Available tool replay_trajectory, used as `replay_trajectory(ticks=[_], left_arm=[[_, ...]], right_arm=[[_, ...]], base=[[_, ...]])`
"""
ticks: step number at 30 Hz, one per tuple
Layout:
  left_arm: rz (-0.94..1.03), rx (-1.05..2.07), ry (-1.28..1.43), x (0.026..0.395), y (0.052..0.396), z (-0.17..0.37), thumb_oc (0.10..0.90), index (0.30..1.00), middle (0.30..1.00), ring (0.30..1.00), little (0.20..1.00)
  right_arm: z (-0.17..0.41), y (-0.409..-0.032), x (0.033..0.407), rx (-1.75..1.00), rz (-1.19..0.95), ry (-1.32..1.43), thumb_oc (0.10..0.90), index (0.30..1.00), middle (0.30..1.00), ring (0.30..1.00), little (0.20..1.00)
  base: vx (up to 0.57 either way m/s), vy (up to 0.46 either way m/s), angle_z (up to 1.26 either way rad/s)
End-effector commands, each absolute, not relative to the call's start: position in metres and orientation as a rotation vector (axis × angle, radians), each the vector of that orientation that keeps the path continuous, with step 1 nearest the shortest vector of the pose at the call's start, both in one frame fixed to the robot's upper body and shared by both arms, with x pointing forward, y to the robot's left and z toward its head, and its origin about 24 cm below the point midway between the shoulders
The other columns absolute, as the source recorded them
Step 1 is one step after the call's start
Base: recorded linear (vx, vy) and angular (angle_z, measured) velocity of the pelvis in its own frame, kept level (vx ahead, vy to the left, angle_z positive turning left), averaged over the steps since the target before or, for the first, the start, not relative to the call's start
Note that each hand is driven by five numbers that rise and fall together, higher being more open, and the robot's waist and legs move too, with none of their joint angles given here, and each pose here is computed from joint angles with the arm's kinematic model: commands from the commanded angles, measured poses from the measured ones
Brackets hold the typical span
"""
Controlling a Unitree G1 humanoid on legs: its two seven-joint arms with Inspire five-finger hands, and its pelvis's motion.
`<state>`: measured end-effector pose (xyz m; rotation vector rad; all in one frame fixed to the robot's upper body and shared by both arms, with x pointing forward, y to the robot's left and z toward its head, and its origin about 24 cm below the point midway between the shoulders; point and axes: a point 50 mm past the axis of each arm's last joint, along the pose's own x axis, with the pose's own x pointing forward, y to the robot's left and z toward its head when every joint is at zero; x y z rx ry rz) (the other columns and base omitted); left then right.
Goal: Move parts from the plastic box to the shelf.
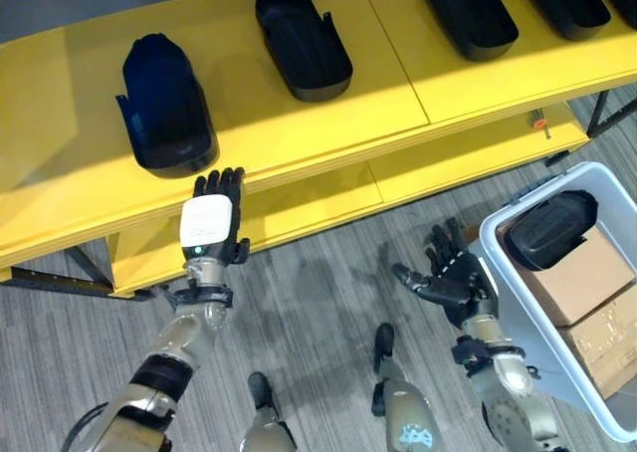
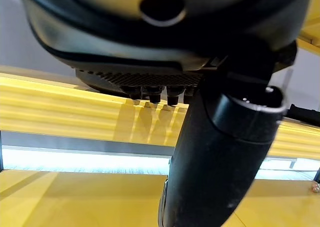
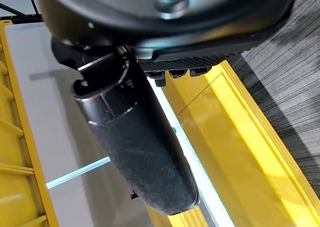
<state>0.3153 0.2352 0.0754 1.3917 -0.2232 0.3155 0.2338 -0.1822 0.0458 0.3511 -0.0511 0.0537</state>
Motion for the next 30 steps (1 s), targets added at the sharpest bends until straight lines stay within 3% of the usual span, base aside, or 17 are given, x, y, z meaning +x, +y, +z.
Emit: replay_trajectory(ticks=[1,30], left_arm=[[0.512,1.413,-0.392,0.332,0.253,0.134,0.9,1.0,1.0,1.0,1.0],[0.606,1.327,-0.301,0.315,0.274,0.122,0.9,1.0,1.0,1.0,1.0]], right_arm=[[0.102,-0.179,0.238,0.359,0.14,-0.352,0.9,1.0,1.0,1.0,1.0],[0.101,-0.179,0.239,0.358,0.158,-0.338,0.9,1.0,1.0,1.0,1.0]], base=[[0.0,0.0,0.0],[0.0,0.0,0.0]])
